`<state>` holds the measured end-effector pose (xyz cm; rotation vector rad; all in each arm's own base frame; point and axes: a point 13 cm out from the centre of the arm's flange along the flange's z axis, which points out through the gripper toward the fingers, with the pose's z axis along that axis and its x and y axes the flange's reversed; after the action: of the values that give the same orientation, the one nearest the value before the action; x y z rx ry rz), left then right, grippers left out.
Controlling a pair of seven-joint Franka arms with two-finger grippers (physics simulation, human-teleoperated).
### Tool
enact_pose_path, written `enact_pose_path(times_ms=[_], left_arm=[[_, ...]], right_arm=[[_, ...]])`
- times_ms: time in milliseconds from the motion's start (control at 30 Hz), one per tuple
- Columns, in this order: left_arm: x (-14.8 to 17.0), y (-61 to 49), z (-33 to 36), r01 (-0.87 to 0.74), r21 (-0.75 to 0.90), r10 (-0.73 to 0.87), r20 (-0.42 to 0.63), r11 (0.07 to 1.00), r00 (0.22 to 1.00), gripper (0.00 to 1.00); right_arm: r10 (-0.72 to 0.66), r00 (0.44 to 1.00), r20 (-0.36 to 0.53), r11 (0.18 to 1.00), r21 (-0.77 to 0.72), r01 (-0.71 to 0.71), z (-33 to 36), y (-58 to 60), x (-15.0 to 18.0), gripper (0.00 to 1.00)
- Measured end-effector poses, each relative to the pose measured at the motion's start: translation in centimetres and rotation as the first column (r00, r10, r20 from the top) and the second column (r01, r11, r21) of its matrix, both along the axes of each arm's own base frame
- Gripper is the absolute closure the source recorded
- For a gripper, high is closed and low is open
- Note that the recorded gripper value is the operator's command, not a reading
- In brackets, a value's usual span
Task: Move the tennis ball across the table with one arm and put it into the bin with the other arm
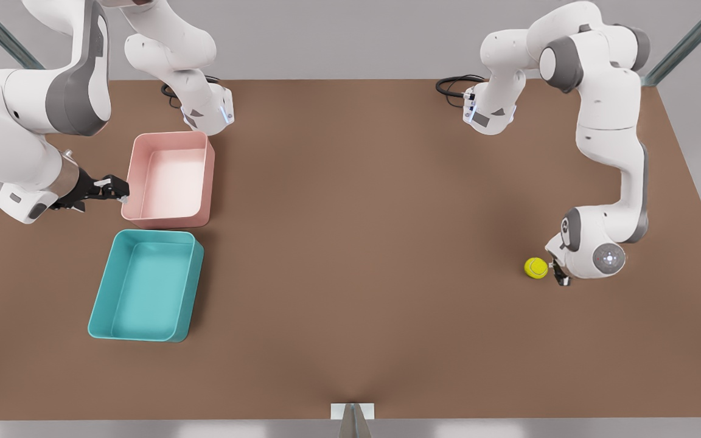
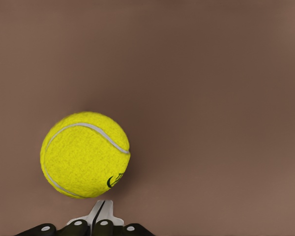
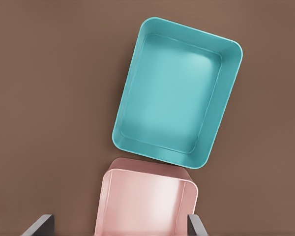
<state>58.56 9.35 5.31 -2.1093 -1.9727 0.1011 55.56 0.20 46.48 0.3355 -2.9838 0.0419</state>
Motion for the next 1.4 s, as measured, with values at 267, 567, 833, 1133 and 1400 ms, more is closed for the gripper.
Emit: enact_pose_path(times_ms=[267,567,833,1133,1400], left_arm=[[1.4,-23.1,2.4,-0.03,-0.153,0.042,0.078,0.988,0.996,0.79],[5.8,-14.0,37.1,-0.61,-0.17,0.634,0.218,0.774,0.742,0.0],[-5.7,-20.1,43.7,-0.856,0.076,0.848,0.119,0.511,0.517,0.0],[-9.0,-19.3,43.5,-0.955,0.233,0.952,0.2,0.183,0.231,0.0],[-9.8,-19.2,43.2,-0.964,0.264,0.96,0.274,-0.011,0.064,0.0]], right_arm=[[0.001,1.0,-0.004,1.0,-0.001,-0.001,-0.2,0.0,0.0,0.0],[0.029,0.998,-0.051,1.0,-0.01,-0.03,-3.5,1.9,1.8,0.0],[0.225,0.972,-0.059,0.974,0.004,-0.226,-13.7,20.6,5.6,0.0],[0.018,1.0,-0.023,0.993,0.117,-0.015,-28.5,25.6,9.8,0.0],[-0.116,0.993,-0.006,0.987,0.109,0.116,-36.2,26.1,8.2,0.0]])
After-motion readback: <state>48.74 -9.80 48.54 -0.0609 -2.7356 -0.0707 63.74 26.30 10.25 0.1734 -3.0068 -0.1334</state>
